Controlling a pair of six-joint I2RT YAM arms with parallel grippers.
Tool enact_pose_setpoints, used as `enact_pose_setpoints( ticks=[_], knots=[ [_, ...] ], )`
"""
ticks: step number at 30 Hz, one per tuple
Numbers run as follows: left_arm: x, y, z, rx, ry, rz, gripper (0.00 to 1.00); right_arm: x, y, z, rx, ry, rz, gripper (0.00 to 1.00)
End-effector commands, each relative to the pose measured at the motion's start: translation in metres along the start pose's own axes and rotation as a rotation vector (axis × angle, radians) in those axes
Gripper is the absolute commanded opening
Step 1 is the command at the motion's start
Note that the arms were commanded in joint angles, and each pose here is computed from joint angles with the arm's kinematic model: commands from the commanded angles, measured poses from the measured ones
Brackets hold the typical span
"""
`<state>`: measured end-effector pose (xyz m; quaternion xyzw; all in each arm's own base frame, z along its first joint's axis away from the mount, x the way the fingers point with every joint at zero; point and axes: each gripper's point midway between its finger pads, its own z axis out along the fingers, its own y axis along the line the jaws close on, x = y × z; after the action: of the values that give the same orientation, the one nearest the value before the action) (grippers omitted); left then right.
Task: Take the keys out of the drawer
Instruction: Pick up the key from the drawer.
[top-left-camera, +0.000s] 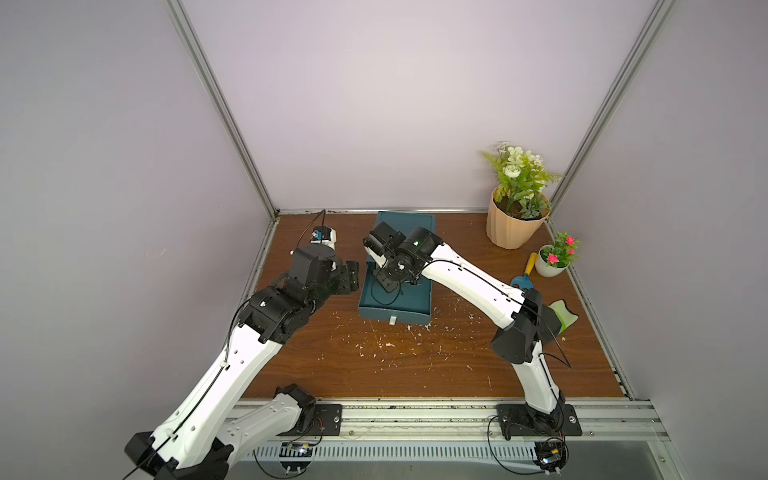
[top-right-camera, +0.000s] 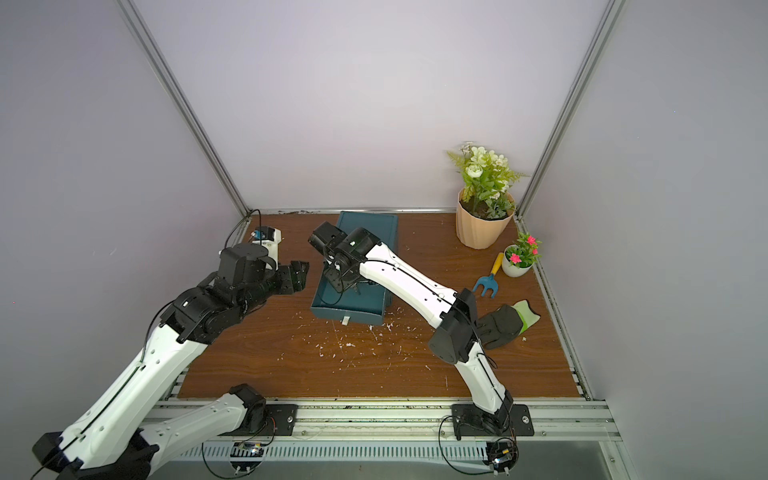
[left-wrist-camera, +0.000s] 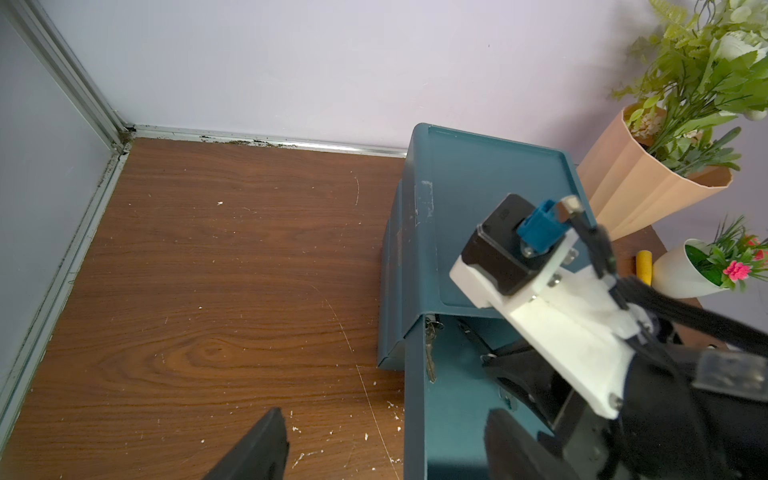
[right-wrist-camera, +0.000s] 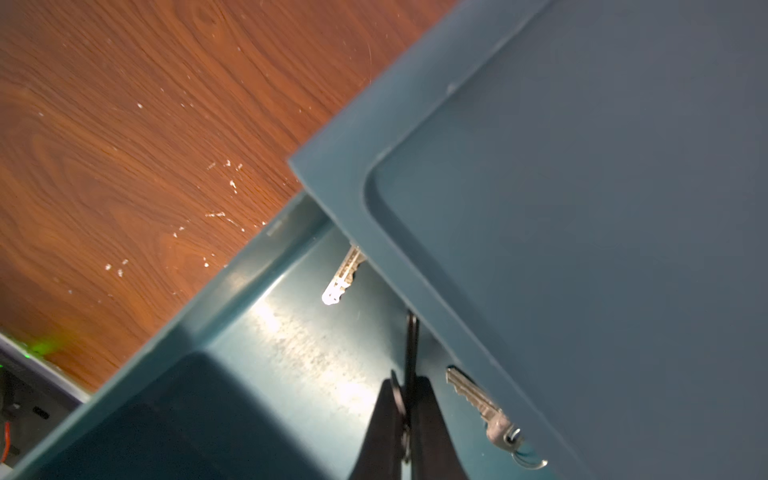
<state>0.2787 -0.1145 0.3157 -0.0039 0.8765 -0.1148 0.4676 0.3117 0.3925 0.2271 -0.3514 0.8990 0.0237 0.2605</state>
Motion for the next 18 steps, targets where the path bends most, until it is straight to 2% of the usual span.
enact_pose_setpoints(
  ticks=[1, 12, 18],
  knots=[
    [-0.004, 0.004, -0.003, -0.013, -0.012, 0.003, 0.78, -0.009, -0.004, -0.025, -0.017, -0.047, 0.024, 0.03],
    [-0.009, -0.002, -0.004, 0.021, -0.039, 0.078, 0.78, -0.023, 0.000, -0.058, -0.094, -0.129, 0.068, 0.03],
    [-0.018, -0.016, -0.008, 0.099, -0.082, 0.120, 0.78, -0.030, 0.000, -0.085, -0.149, -0.193, 0.118, 0.03]
  ],
)
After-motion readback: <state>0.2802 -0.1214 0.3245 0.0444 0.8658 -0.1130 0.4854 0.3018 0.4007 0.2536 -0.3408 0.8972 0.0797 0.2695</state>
